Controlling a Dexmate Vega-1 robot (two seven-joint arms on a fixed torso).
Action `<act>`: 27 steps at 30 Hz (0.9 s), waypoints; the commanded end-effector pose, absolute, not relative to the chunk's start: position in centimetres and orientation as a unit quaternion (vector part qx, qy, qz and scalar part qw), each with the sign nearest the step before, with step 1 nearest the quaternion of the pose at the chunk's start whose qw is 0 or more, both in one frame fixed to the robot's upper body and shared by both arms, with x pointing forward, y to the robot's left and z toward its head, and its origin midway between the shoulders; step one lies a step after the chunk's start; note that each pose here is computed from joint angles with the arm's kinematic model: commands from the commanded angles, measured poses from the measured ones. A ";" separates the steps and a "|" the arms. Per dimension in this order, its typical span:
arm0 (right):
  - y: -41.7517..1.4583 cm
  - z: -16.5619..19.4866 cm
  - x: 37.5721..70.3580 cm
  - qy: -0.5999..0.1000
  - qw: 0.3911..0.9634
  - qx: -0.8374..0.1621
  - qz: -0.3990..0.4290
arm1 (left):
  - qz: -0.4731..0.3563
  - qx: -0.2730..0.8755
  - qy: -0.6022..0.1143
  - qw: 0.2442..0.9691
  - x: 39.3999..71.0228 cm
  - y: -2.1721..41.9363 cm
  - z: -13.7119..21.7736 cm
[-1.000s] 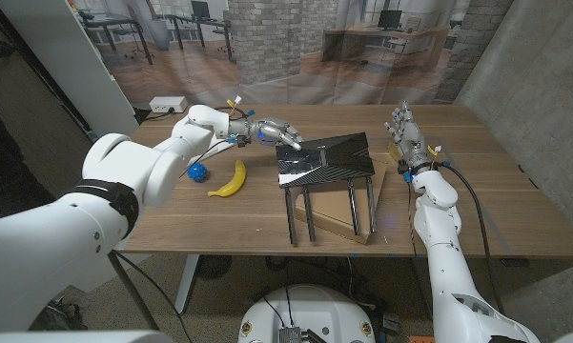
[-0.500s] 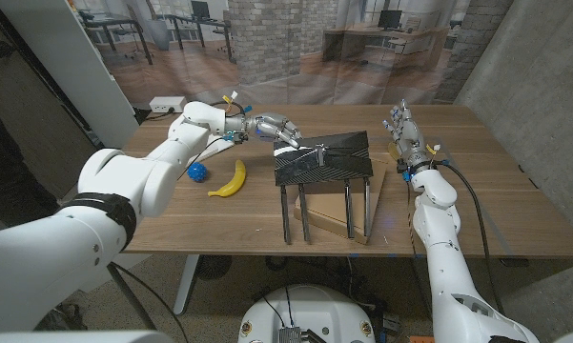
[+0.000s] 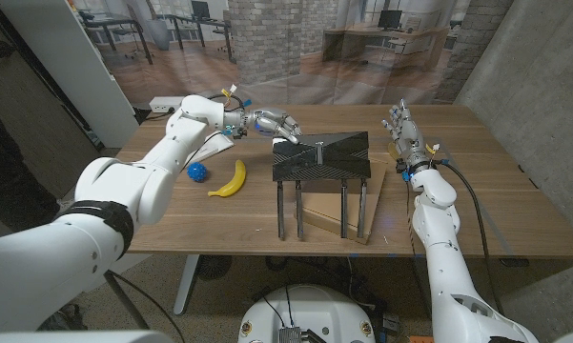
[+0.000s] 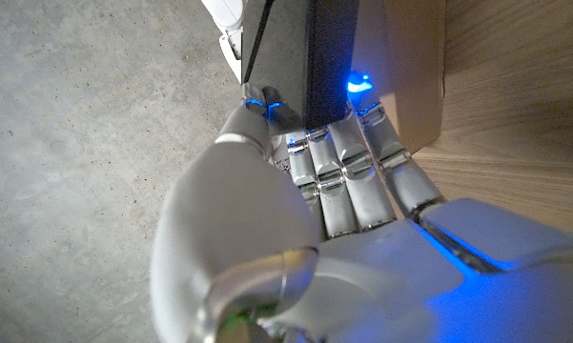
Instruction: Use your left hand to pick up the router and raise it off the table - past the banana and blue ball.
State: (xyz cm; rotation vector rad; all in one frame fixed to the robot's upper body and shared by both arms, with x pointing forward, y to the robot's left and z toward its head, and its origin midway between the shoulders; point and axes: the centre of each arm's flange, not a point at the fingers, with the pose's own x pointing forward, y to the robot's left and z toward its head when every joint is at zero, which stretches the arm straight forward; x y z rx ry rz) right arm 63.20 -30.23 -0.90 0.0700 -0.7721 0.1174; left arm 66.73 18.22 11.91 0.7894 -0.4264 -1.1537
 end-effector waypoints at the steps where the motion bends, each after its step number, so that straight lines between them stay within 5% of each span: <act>1: -30.3 -0.9 63.0 -0.380 0.922 0.035 0.058 | -0.516 0.382 -0.203 0.739 65.9 17.8 13.5; 27: -30.1 -0.8 62.8 -0.386 0.920 0.035 0.061 | -0.476 0.413 -0.236 0.740 63.8 18.6 16.2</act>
